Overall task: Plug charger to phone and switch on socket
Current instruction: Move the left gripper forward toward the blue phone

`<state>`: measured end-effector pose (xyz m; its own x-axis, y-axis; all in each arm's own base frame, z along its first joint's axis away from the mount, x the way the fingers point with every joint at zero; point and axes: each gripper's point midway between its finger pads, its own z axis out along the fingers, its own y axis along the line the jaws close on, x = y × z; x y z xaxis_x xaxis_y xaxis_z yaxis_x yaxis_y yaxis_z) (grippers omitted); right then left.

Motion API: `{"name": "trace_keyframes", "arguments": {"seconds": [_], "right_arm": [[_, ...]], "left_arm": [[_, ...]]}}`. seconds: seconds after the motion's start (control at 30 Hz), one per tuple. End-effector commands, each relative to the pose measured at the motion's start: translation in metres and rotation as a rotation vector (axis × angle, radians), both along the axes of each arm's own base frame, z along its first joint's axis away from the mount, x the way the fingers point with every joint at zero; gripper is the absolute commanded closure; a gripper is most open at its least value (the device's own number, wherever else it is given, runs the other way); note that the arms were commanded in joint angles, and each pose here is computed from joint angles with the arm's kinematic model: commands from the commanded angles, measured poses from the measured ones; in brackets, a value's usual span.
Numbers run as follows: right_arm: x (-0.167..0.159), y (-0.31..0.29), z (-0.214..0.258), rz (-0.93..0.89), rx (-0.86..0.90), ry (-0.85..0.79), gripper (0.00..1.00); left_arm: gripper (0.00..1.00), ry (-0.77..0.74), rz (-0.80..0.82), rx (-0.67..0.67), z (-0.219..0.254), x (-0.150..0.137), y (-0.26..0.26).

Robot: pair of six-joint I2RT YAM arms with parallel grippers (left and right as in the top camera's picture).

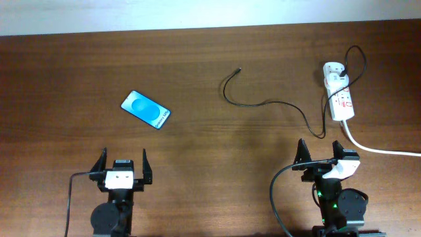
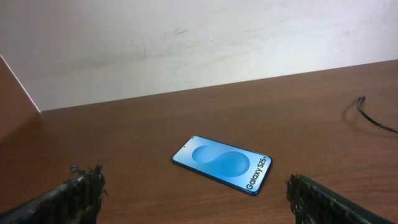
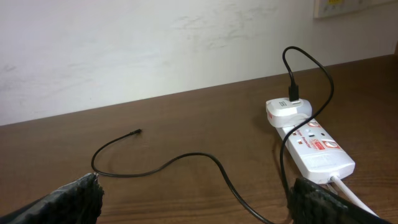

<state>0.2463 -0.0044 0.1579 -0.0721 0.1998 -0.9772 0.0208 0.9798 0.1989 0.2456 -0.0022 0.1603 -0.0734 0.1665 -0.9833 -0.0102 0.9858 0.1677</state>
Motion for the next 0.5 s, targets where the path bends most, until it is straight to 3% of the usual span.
{"name": "trace_keyframes", "arguments": {"seconds": [0.0, 0.47], "right_arm": [[-0.0003, 0.001, -0.001, 0.004, -0.01, -0.001, 0.02], [-0.0003, 0.001, -0.0011, 0.004, -0.01, -0.001, 0.02]], "left_arm": [[0.01, 0.0, -0.005, 0.012, -0.0018, 0.0002, -0.0003], [0.01, 0.0, -0.005, 0.012, -0.0018, 0.0002, -0.0003]]}}
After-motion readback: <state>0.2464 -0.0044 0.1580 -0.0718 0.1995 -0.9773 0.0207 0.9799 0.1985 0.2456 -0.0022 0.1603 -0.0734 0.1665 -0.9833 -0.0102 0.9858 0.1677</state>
